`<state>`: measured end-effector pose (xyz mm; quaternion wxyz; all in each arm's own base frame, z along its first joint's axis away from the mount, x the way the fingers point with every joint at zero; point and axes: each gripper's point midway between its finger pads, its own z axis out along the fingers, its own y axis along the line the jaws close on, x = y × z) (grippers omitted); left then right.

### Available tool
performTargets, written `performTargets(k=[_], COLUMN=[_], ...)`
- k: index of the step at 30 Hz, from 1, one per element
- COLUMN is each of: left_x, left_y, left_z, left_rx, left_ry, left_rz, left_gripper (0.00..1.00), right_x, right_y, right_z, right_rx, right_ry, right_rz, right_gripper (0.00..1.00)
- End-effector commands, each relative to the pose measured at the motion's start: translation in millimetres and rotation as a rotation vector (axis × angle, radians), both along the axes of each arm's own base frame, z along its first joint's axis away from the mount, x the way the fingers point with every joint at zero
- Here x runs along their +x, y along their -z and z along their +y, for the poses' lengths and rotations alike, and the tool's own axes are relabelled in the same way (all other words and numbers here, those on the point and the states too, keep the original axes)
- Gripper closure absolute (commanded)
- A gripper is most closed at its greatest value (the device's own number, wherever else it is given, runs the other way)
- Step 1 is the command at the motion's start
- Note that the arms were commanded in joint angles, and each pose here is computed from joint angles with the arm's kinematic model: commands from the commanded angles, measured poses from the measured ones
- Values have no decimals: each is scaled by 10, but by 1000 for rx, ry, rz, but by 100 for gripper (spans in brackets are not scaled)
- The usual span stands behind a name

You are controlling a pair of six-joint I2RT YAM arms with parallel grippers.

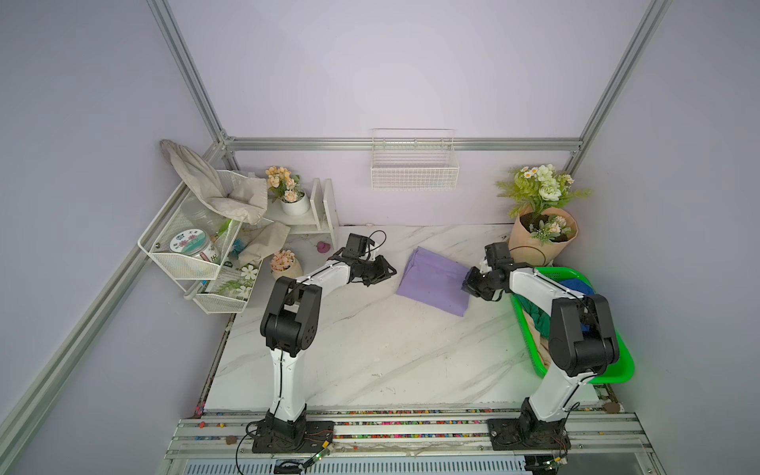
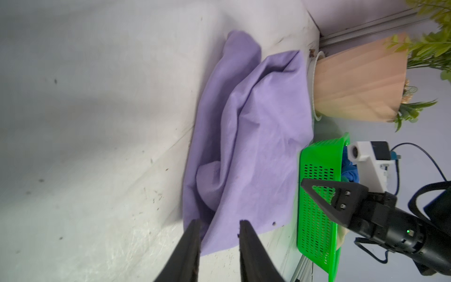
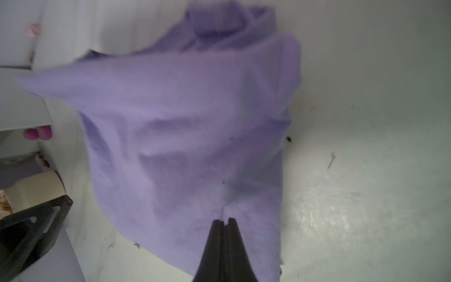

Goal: Fold and stack t-shirts
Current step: Move the T-shirt to the center of the board.

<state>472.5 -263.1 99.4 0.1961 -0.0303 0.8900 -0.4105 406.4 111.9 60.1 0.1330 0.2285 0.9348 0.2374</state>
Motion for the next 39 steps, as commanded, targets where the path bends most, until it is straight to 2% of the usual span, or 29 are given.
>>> performTargets(k=[1,5,8,11,16,18,21,26,29,31,34,39], left_x=[-94,-136,-159,-180,-214,-229,-265,-305,-301,-301,-296,-282], left_y=[14,14,-26,-50,-110,-137,-133,-92,-75,-41,9,-16], left_z=[-19,-29,-34,-44,-40,-36,-4,11,25,13,-17,-15], left_rx=[-15,-12,-18,-35,-33,-29,-7,13,10,-1,-15,-17], left_ry=[5,4,1,0,6,13,20,32,20,17,19,15], left_rz=[-5,-8,-17,-11,-19,-26,-27,-18,-19,-9,7,-4], left_gripper=[69,69,70,69,69,69,69,68,68,68,68,68], right_x=[-100,-167,-78,182,777,947,1098,963,797,682,549,411], right_y=[-8,92,172,225,145,34,-277,-790,-876,-760,-443,90], right_z=[245,320,323,283,-42,-105,62,440,684,879,1065,1177], right_rx=[38,8,-16,-81,-299,-310,-242,-167,-108,-33,6,13], right_ry=[-38,-48,-43,-51,-44,-37,-71,-128,-169,-205,-239,-234], right_rz=[25,42,40,25,14,-3,-59,-162,-183,-146,-66,48], right_gripper=[99,97,96,95,95,95,94,93,93,93,93,93])
